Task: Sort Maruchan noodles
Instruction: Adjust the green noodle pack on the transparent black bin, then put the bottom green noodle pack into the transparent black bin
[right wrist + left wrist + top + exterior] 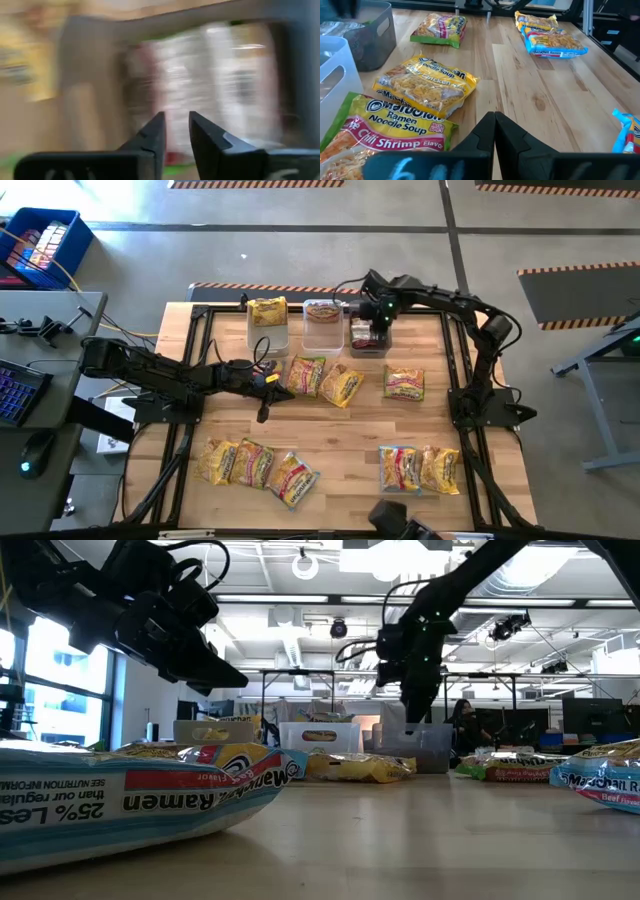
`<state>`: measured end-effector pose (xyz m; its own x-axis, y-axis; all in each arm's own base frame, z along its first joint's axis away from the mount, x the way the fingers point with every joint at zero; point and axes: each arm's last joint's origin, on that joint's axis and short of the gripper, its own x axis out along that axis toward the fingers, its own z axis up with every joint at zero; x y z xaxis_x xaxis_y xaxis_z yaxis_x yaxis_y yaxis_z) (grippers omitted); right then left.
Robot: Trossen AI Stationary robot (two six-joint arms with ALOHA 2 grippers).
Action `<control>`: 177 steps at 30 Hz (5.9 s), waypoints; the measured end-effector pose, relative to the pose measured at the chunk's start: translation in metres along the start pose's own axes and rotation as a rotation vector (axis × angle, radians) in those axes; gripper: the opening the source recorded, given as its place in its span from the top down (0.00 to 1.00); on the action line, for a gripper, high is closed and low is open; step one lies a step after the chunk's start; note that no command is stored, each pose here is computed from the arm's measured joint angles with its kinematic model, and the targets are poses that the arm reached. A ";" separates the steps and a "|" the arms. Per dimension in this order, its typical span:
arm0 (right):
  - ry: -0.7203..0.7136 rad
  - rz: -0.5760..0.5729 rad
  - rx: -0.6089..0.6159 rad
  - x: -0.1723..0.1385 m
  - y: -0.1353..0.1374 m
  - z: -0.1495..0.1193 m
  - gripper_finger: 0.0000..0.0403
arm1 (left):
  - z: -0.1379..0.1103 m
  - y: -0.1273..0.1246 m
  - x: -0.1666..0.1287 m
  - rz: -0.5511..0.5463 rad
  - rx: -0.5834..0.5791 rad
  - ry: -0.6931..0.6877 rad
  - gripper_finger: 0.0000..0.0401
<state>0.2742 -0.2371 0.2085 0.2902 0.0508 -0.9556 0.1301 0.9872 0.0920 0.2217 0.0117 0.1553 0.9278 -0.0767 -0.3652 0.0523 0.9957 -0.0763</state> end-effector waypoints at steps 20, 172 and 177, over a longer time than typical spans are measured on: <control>0.117 -0.129 0.018 0.050 -0.005 0.005 0.97 | 0.000 0.000 0.000 -0.001 -0.023 0.001 1.00; -0.847 0.224 0.163 0.046 0.214 0.030 0.36 | 0.069 -0.042 -0.008 0.319 -0.087 -0.042 1.00; -0.872 0.252 0.142 0.044 0.224 0.052 0.36 | 0.069 -0.040 -0.009 0.339 -0.121 -0.053 1.00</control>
<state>0.3649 -0.0217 0.2015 0.9307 0.0731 -0.3583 0.0646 0.9316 0.3578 0.2372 -0.0238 0.2257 0.9029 0.2628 -0.3402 -0.3029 0.9505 -0.0694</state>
